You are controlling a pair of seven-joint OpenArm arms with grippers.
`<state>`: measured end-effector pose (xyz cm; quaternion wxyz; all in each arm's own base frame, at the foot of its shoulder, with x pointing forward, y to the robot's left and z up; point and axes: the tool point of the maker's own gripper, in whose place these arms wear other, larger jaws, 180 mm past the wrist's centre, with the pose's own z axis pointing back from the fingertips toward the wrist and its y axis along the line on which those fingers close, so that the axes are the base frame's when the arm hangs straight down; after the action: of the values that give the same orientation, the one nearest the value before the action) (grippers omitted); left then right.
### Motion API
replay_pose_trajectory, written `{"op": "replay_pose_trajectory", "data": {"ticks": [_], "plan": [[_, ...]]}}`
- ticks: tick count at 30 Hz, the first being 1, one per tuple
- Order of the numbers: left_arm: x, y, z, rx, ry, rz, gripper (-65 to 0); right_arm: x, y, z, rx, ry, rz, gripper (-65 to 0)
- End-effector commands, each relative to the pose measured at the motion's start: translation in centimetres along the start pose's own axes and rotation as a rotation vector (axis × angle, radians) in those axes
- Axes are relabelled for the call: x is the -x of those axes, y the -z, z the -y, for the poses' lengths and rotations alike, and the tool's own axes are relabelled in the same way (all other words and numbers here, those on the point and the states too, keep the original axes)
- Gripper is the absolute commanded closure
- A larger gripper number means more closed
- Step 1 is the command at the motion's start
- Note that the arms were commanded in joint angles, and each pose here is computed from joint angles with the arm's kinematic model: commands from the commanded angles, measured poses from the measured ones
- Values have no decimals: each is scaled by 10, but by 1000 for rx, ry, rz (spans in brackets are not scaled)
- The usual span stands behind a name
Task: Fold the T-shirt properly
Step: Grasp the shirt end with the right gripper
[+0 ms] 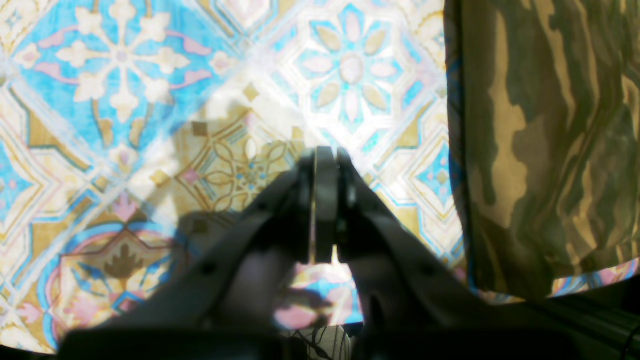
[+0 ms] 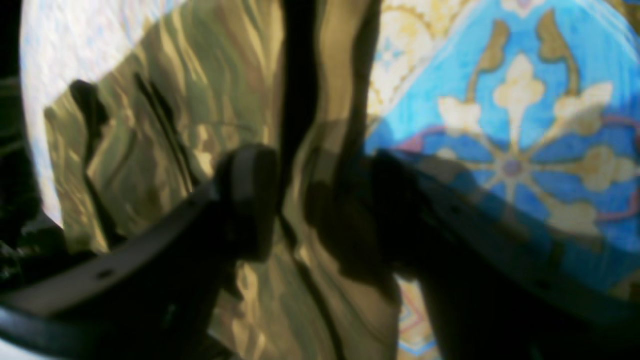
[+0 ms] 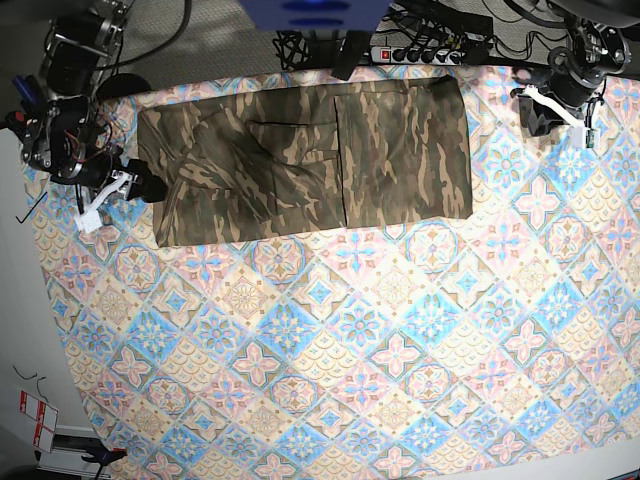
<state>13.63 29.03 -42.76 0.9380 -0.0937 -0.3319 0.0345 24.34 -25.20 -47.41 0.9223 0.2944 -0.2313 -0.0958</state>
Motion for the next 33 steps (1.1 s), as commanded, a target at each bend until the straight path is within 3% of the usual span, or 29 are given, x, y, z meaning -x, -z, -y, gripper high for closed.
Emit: {"op": "replay_pose_trajectory", "data": {"ticks": [1,3,9,20,27,33], "plan": [[-9,-3,-1,2,15,27,0,-2,-13,17,70,-2,-16,-321],[-9,-3,-1,2,14,27,0,-14,-23,25,84,30,65,-320],[-8,-3,-1,2,14,25,0,-21,-45,45,120,102,184,-321],[-3,8,19,62,33,1,0,10,-33,32,83,128,44,-321],[-4,11,24,76,37,3,0,7,-39,3,100,-23,33,-321],[10,17,18,73,-11,-25,0,7,-30,-9,80,-63,-10,-321]]}}
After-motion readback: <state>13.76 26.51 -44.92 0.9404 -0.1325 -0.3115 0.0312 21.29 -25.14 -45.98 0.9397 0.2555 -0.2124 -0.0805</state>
